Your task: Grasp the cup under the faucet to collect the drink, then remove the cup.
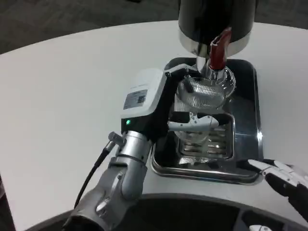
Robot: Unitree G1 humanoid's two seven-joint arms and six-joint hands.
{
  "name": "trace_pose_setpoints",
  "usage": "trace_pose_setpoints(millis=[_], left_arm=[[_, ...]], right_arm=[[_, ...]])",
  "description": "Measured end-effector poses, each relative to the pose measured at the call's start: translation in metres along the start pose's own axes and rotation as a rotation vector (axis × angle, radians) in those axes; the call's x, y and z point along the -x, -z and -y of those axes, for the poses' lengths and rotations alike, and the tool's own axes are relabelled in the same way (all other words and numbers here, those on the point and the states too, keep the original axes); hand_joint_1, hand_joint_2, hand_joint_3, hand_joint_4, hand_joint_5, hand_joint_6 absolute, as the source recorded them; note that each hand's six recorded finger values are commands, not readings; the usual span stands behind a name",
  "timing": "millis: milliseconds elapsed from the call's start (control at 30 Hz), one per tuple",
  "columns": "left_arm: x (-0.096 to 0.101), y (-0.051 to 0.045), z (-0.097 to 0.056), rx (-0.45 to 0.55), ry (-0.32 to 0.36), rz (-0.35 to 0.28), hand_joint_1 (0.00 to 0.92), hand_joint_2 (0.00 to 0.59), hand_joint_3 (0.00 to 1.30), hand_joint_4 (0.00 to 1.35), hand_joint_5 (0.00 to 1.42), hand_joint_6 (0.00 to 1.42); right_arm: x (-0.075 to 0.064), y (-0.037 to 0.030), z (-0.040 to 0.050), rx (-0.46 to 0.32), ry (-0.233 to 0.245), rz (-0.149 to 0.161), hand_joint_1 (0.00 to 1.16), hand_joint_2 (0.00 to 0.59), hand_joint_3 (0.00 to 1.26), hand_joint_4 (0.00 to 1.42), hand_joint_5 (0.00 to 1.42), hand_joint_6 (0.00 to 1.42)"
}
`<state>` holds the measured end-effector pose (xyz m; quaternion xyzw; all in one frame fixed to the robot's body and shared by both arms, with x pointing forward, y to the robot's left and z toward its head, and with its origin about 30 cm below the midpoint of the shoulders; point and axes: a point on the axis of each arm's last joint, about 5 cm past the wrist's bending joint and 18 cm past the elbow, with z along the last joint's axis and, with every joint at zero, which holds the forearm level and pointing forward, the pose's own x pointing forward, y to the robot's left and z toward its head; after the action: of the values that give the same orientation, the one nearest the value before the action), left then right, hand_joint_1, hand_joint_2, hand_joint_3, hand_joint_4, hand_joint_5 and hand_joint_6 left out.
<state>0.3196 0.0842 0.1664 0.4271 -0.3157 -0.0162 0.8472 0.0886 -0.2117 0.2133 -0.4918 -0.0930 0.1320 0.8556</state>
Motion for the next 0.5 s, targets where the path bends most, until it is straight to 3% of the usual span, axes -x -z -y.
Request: trace_pose_setpoints(millis=[267,500], left_arm=[[-0.002,-0.0046,0.008,0.005,0.003,0.021,0.710,0.000,0.91,1.05,1.19,1.42],[-0.003,-0.0084,0.012,0.006,0.012,0.042,0.710,0.000,0.90,1.02,1.17,1.42]], right_arm=[[0.003,-0.0106,-0.0040,0.010,0.001,0.019,0.48,0.450,0.15,0.12,0.05,0.00],[0.004,-0.0122,-0.0043,0.008,0.006,0.015,0.48,0.450,0.15,0.12,0.05,0.00]])
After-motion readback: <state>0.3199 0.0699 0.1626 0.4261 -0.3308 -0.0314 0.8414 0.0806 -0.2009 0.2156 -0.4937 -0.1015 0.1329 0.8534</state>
